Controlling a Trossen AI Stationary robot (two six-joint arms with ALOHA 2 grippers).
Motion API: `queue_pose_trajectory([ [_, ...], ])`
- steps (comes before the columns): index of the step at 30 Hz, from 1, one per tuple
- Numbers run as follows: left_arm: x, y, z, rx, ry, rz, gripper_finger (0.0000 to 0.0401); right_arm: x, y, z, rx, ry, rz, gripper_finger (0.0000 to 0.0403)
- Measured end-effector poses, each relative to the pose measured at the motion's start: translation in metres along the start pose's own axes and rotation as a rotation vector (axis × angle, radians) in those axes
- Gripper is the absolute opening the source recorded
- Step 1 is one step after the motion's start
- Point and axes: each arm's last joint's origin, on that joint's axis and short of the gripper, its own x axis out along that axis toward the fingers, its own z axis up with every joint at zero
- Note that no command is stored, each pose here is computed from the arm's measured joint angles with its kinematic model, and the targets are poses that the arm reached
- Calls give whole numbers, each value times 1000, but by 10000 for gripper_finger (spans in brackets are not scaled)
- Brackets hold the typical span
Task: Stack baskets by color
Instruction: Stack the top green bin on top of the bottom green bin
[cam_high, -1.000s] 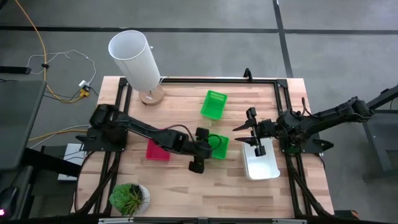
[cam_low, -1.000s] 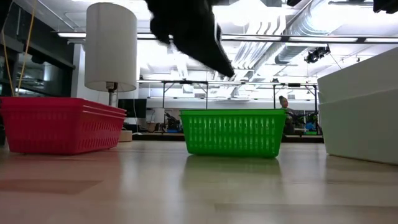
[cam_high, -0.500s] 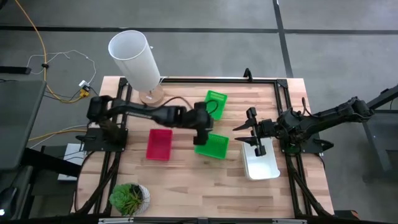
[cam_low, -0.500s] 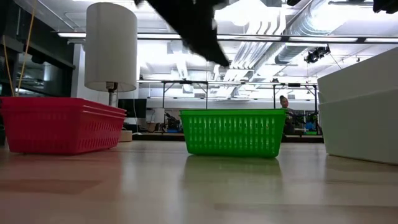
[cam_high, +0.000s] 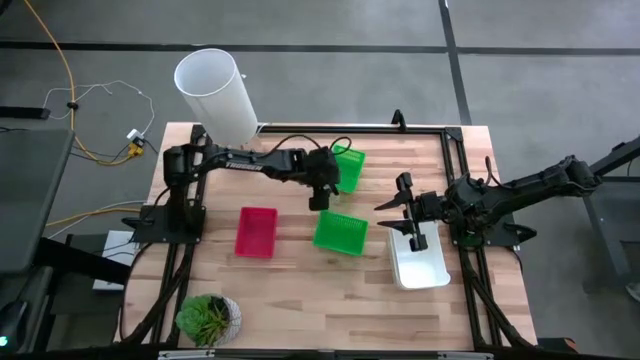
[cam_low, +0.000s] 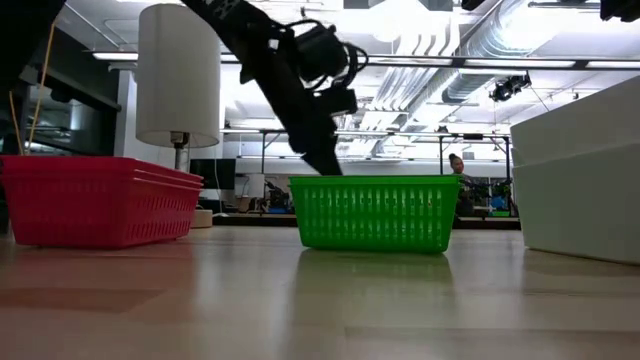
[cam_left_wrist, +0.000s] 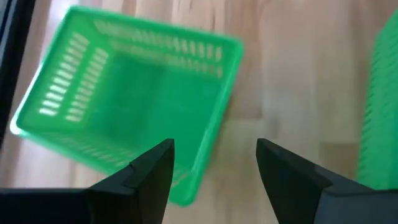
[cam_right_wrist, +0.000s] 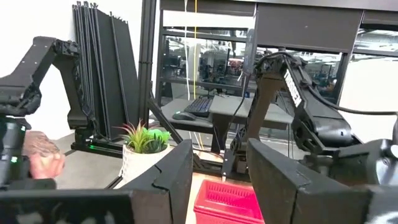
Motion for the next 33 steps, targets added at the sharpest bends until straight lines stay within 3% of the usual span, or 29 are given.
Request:
queue_pose_trajectory([
  [4,3,8,-6,40,56,57,214,0,0,0,0,4,0,138],
  [13,4,13,-10,61,64,24,214,0,0,-1,0,7,1,138],
  [21,34,7,-23,168,149,28,214,0,0,-1,0,10,1,138],
  [27,40,4,-23,168,152,46,213,0,0,-2,-3,19,2,138],
  [30,36,3,-22,170,150,47,200,0,0,-2,-4,20,-3,138],
  [33,32,1,-19,194,153,72,157,0,0,-2,-5,25,-16,138],
])
